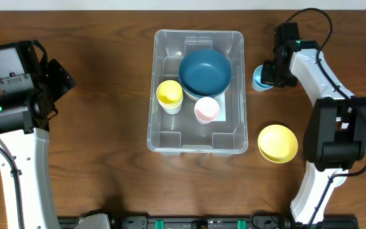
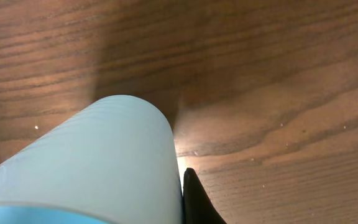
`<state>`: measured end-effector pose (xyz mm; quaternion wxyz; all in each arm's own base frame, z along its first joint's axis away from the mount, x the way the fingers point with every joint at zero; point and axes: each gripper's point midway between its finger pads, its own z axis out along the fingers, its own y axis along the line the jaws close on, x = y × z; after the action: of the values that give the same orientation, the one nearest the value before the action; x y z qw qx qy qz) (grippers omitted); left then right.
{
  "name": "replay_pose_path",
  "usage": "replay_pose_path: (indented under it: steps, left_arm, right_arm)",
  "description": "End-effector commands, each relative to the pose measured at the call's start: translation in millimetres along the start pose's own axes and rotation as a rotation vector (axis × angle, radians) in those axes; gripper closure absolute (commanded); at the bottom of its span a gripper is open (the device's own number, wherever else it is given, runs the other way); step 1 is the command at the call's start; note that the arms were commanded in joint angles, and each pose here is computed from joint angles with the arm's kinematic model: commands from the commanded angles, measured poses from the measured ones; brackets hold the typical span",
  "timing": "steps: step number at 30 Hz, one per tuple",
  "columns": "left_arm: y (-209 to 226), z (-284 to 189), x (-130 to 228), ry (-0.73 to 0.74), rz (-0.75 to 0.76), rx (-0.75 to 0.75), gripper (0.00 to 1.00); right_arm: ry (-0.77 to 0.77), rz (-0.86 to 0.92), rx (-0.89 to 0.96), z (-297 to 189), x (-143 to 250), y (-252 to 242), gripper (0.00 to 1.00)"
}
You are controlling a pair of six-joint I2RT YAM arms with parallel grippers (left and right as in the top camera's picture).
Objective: Pack container
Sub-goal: 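Move the right gripper to the light blue cup and grasp it, then carry the light blue cup over the pink cup in the bin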
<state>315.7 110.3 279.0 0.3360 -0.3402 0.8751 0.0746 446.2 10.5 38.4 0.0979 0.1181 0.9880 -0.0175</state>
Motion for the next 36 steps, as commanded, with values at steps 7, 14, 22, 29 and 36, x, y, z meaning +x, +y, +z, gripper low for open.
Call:
replay_pose_path:
  steps: [7,14,22,29,36]
  left_arm:
    - [2,0,-4,-0.009,-0.006,-0.011,0.02]
    - [2,0,-4,-0.009,-0.006,-0.011,0.02]
    - [2,0,-4,-0.009,-0.006,-0.012,0.02]
    - [2,0,-4,-0.008,-0.005,-0.012,0.02]
    - [2,0,-4,-0.009,-0.006,-0.011,0.02]
  right_arm:
    - [-0.108,-0.003,-0.026,-104,1,-9,0.99]
    - [-0.316,-0.108,-0.128,-217,31,24,0.99]
    - [-0.385,-0.327,-0.251,-262,82,95,0.99]
    - [-0.282,-0.446,-0.213,-216,107,139,0.99]
    - [-0.122,-0.509,-0.137,-155,124,159,0.99]
